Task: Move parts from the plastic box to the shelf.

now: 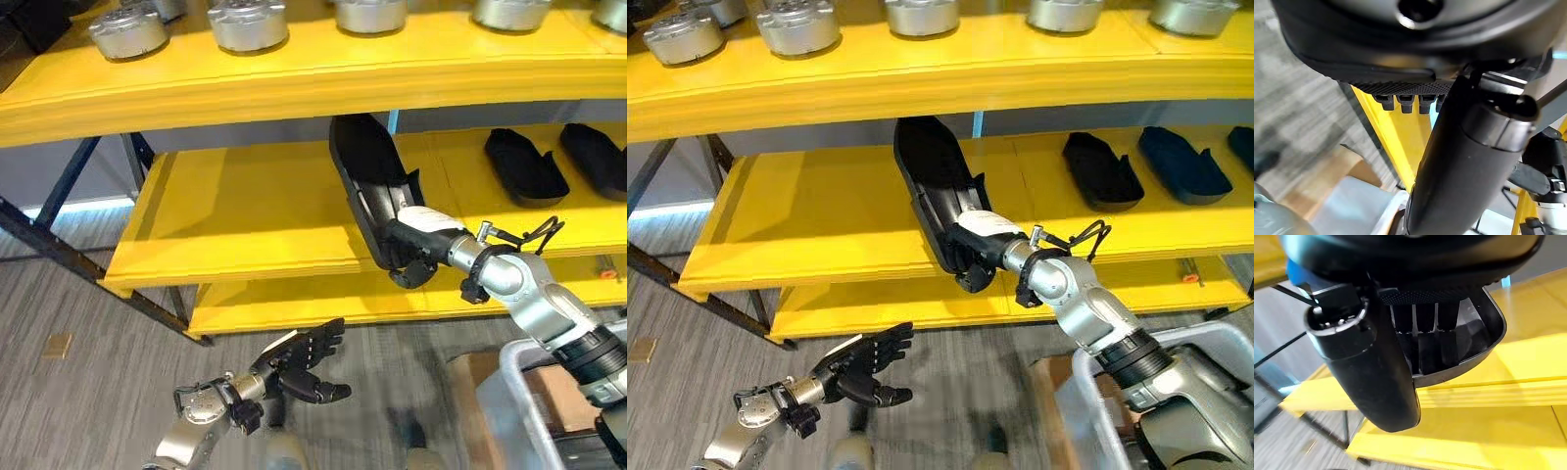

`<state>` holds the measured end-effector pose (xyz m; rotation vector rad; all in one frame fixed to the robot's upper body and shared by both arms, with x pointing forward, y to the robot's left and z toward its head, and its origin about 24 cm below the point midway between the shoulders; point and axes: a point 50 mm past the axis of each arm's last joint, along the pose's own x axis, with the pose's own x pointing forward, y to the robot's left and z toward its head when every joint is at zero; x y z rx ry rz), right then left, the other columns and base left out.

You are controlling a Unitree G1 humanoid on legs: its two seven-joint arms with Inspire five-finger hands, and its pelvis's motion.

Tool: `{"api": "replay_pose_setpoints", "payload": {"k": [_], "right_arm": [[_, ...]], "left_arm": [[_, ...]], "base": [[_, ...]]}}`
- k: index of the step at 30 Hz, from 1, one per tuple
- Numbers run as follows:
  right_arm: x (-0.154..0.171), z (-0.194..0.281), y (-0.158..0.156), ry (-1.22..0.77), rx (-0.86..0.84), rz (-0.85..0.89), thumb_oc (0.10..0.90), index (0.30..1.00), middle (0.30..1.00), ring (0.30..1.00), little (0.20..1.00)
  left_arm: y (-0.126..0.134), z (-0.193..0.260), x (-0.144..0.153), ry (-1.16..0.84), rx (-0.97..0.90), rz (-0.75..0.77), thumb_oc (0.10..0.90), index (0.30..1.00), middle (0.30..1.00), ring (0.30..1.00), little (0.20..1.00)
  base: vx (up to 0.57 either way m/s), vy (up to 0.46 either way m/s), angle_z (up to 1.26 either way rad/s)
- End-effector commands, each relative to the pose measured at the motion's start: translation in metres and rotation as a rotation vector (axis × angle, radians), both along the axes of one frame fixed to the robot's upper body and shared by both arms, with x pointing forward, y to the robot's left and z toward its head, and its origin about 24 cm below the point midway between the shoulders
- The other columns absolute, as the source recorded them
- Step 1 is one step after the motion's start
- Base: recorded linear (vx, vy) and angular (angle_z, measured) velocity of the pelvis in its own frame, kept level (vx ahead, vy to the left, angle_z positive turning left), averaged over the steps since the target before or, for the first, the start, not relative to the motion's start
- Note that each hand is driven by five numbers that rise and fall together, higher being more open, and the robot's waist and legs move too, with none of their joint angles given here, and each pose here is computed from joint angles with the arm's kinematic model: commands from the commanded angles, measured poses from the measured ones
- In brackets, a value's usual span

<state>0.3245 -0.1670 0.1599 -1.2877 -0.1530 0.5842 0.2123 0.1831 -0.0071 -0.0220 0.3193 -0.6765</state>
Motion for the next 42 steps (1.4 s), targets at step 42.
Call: {"api": "replay_pose_setpoints", "payload": {"k": [42], "right_arm": [[0.027,0.059,-0.036,-0.182,0.133,-0.154,0.400,0.300,0.300,0.300,0.300]], "left_arm": [[0.010,0.044,-0.001,-0.176,-0.073,-0.019,0.900,1.000,1.000,1.000,1.000]], "base": [[0.15,-0.031,0.01]]}}
